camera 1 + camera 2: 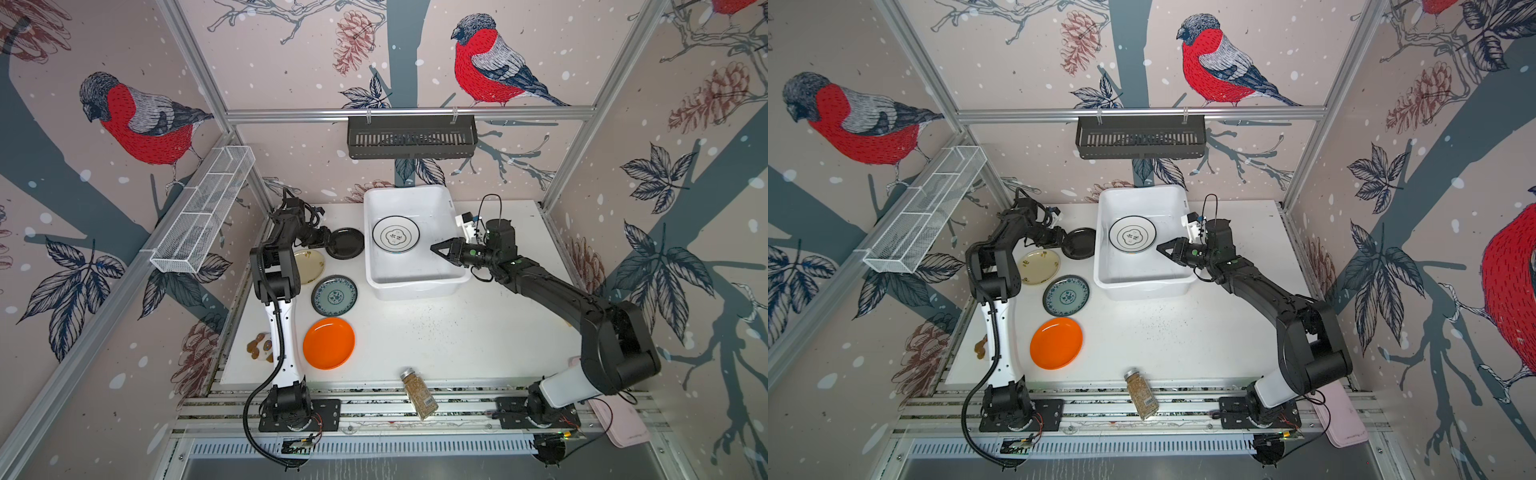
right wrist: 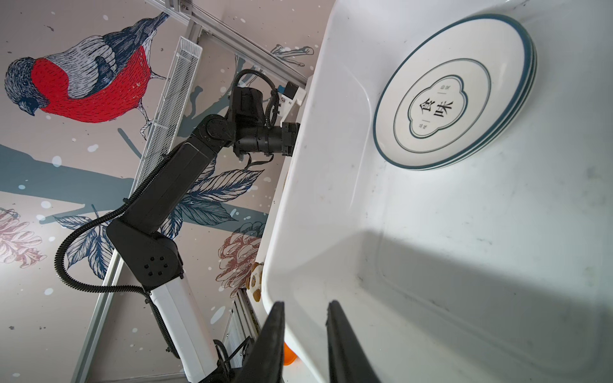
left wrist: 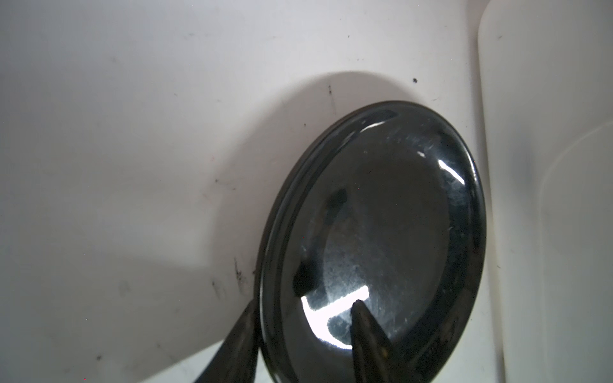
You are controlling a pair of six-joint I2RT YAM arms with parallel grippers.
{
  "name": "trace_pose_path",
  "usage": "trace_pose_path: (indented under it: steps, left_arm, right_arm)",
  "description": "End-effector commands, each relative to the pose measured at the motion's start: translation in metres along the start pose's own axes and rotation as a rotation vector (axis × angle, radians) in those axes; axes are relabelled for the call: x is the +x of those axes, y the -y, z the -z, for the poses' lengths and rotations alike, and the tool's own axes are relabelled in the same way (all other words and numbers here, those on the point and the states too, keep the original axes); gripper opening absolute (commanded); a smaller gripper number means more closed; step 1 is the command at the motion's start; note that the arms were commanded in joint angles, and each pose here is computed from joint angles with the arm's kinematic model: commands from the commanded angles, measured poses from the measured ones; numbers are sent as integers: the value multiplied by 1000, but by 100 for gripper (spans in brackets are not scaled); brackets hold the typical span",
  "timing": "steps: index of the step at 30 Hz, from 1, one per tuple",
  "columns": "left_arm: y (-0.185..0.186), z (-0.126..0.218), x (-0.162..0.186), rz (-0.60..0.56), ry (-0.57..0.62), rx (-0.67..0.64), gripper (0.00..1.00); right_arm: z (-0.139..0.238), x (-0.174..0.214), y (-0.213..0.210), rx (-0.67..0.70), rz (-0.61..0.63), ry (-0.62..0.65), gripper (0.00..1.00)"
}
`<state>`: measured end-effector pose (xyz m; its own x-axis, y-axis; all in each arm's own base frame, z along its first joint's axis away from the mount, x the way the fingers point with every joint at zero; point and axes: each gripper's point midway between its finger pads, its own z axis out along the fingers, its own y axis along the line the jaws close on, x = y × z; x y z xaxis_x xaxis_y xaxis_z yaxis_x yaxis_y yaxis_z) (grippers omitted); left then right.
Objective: Place the plates into the plastic bin on the countertop
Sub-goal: 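Lower left gripper onto the black plate rim and close on it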
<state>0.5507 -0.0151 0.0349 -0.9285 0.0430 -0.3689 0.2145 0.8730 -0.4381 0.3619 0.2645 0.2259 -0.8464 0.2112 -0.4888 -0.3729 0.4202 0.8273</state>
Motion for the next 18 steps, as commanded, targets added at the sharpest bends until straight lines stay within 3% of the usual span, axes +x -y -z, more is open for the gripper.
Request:
trace_pose_path:
  steps: [1, 18]
  left_arm:
    - [1, -4, 6, 11, -20, 20, 41]
    - [4, -5, 2, 62, -6, 46, 17]
  right_arm:
    - [0, -4, -8, -31, 19, 11, 25]
    - [-3, -7, -7, -42, 11, 15, 24]
